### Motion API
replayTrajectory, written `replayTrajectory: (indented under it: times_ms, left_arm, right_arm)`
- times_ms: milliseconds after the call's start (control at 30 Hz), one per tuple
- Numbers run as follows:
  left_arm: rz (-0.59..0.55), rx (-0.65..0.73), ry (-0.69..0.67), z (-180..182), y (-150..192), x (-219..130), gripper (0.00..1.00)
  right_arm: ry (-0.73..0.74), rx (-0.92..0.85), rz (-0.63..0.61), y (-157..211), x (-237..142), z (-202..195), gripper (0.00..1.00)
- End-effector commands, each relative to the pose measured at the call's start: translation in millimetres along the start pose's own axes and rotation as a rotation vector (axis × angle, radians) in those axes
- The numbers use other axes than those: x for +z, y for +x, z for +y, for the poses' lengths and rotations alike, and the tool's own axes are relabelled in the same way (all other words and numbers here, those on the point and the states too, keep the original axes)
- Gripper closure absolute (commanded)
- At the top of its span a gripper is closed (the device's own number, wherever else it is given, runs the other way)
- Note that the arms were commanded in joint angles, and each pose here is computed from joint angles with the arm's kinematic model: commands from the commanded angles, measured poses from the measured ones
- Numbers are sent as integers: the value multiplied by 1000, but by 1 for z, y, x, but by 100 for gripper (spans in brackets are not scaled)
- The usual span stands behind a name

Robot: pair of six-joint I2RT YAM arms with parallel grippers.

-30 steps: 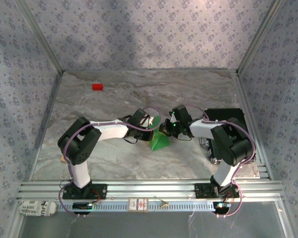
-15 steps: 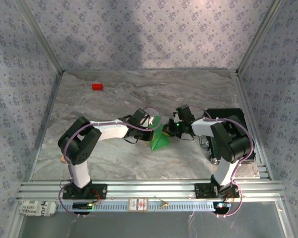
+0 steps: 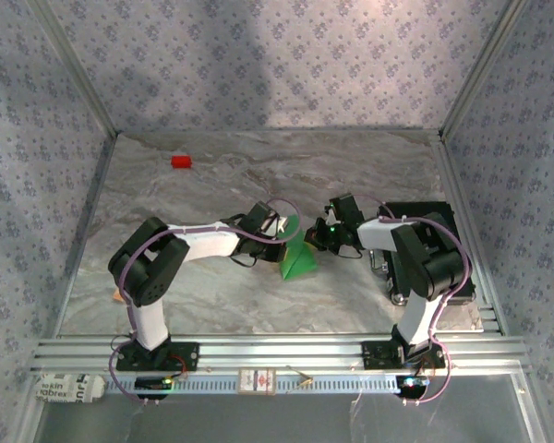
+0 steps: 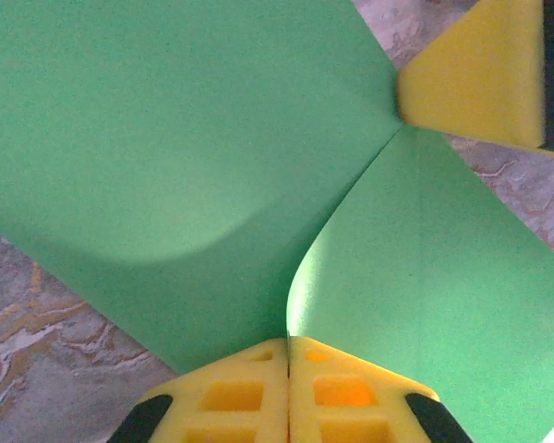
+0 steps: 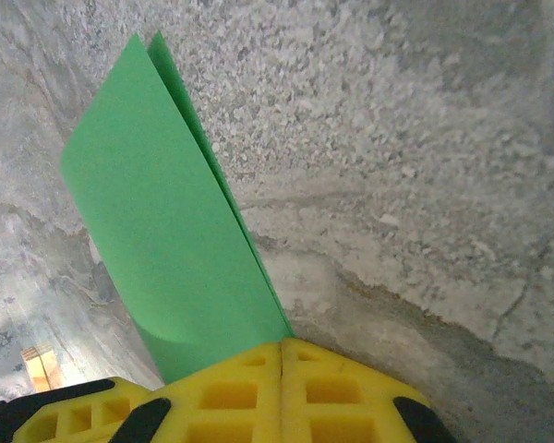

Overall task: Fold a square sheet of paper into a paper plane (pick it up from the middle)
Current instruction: Fold the triangle a second time at the center of the table.

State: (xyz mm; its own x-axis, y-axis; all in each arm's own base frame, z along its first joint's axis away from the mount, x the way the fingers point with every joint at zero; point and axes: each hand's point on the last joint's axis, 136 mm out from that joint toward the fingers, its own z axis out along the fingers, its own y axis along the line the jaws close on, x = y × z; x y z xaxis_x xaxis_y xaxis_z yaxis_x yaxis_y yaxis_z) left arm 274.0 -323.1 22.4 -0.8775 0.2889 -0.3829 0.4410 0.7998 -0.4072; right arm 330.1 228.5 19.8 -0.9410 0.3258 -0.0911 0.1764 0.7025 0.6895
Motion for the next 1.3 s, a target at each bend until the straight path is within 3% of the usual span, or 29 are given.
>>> replayTrajectory:
  times_ms: [0, 200, 433, 1033, 1167, 1267]
  left_arm:
    - [73, 4, -29, 9, 17, 7, 93]
    - [76, 2, -27, 9, 18, 8, 93]
    - [75, 2, -26, 9, 18, 7, 93]
    - [63, 1, -16, 5, 13, 4, 92]
    - [9, -35, -15, 0, -5, -12, 83]
    - [-48, -92, -29, 0, -20, -30, 66]
  right_arm:
    - [138, 19, -1, 6, -1, -38, 100]
    - [-23, -63, -22, -8, -23, 18, 99]
    - [-96, -126, 66, 21, -18, 54, 99]
    - [86, -28, 114, 55, 15, -20, 100]
    - [87, -32, 106, 54, 13, -19, 100]
    - [90, -31, 99, 53, 13, -19, 100]
